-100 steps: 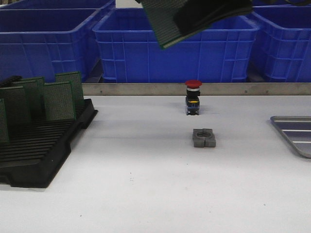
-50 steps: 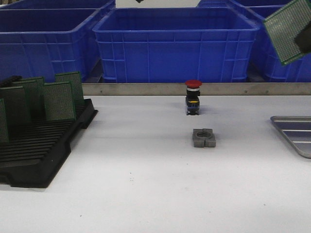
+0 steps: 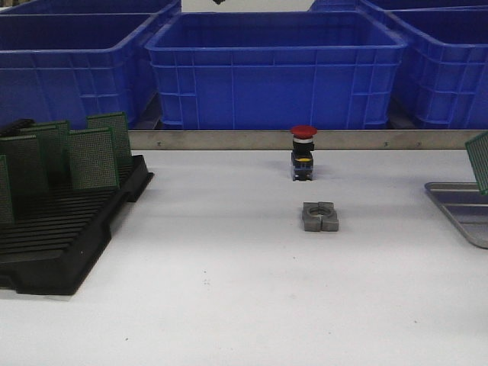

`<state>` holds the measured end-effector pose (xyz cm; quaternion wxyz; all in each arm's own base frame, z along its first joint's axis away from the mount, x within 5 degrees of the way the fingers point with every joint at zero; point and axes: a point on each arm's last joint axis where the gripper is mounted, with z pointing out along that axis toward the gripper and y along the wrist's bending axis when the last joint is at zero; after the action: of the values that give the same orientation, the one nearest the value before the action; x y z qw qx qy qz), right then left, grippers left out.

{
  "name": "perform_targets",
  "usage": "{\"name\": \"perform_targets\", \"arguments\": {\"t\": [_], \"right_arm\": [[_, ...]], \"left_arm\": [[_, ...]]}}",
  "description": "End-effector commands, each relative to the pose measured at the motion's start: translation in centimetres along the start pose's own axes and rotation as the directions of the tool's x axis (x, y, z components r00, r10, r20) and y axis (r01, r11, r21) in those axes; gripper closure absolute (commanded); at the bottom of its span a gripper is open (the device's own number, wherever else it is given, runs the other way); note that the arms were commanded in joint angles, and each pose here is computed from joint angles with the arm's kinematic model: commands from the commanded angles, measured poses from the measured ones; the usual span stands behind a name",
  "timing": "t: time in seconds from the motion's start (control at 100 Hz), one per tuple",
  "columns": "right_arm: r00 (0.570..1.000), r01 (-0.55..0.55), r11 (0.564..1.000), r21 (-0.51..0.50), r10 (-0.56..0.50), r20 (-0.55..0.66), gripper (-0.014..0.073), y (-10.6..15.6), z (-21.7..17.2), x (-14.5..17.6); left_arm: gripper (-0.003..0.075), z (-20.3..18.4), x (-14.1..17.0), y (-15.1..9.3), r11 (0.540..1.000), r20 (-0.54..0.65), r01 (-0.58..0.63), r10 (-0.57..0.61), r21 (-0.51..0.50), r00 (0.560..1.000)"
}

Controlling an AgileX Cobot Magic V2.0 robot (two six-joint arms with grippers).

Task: Place circuit board on tray
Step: 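Lower the board flat onto the metal tray and open the right gripper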

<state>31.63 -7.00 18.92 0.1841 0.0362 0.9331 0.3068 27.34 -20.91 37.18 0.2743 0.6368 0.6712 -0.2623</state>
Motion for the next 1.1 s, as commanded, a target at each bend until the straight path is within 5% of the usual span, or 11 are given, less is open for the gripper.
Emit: {"name": "perform_targets", "arguments": {"t": [0.0, 1.09], "right_arm": [[0.998, -0.001, 1.000, -0.007, 0.001, 0.063, 0.0659, 0.3, -0.7, -1.1], [0.995, -0.039, 0.998, 0.050, 0.034, 0.096, 0.0659, -1.2, 0.3, -1.5]], "left_arm": [[0.0172, -2.0, -1.7, -1.6, 1.000, 0.074, -0.023, 0.023, 0.006, 0.997], [0.0172, -2.0, -1.7, -1.6, 1.000, 0.074, -0.023, 0.023, 0.006, 0.997]]}}
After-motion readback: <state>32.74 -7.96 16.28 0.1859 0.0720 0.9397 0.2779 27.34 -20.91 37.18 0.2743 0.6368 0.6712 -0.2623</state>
